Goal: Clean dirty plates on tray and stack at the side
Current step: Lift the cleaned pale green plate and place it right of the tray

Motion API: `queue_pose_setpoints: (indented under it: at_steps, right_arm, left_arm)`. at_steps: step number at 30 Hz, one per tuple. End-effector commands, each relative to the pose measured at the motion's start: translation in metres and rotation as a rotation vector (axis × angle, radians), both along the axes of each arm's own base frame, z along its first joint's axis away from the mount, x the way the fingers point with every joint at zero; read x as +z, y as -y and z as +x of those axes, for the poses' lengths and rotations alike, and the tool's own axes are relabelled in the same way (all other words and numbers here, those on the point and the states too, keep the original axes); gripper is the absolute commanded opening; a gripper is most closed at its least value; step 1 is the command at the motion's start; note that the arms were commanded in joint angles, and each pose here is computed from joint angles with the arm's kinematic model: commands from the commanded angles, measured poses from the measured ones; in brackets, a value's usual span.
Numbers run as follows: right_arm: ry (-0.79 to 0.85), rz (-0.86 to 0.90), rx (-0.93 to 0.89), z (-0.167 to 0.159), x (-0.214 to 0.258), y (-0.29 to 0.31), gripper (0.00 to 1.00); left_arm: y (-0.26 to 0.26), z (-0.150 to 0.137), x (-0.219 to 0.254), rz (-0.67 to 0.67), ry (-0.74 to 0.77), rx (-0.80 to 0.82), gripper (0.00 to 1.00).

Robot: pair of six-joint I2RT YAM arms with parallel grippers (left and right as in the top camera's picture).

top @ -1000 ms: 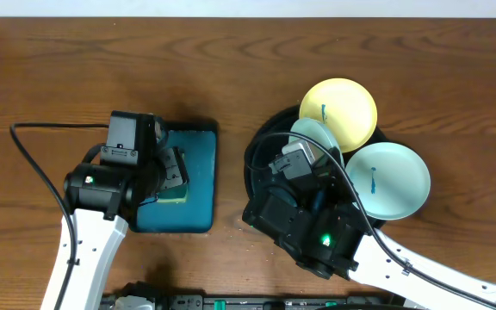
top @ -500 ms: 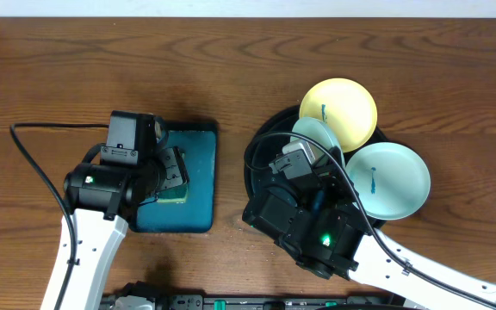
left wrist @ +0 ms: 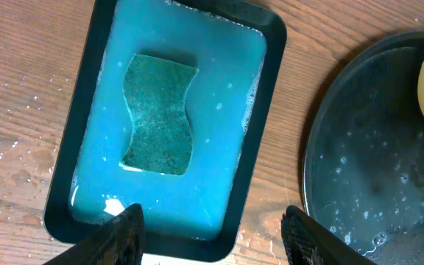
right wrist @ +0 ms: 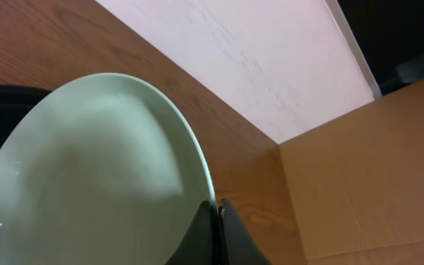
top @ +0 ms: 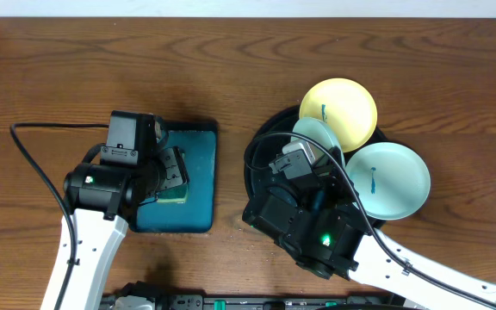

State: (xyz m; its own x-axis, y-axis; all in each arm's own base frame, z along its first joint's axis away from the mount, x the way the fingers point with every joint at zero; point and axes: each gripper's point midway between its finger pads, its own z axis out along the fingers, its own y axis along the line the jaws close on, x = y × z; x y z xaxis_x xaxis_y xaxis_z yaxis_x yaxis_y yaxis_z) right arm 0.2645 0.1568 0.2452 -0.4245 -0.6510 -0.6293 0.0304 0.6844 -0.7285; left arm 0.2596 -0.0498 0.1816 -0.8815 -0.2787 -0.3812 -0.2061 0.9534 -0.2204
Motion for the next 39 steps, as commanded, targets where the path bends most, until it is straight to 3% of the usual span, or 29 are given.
queue_pose_setpoints:
  at_steps: [1, 6, 11, 18, 25, 31, 39]
  right_arm:
    - [0.055, 0.028, -0.008, -0.001, 0.018, 0.0, 0.01]
    - [-0.011, 0.181, -0.067, 0.01, -0.001, 0.01, 0.01]
    - [-0.208, 0.467, -0.208, 0.032, -0.039, 0.042, 0.01]
    - [-0.344, 0.86, -0.33, 0.063, -0.047, 0.11, 0.01]
    - [-0.241, 1.207, -0.55, 0.076, -0.053, 0.228, 0.01]
    - [-0.101, 1.312, -0.83, 0.059, -0.081, 0.33, 0.01]
    - [-0.118, 1.391, -1.159, 0.025, -0.165, 0.405, 0.01]
  left_arm:
    - [-0.002, 0.002, 0.004, 0.012, 0.008, -0.005, 0.61]
    - [-0.002, 0.002, 0.004, 0.012, 0.008, -0.005, 0.61]
    - [-0.002, 0.002, 0.004, 0.013, 0.008, -0.005, 0.6]
    - [-0.002, 0.002, 0.004, 0.012, 0.008, -0.005, 0.61]
    - [-0.002, 0.002, 0.004, 0.012, 0.008, -0.005, 0.61]
    - [-0.002, 0.002, 0.004, 0.012, 0.008, -0.005, 0.61]
    - [-0.002, 0.002, 0.004, 0.012, 0.008, -0.005, 0.61]
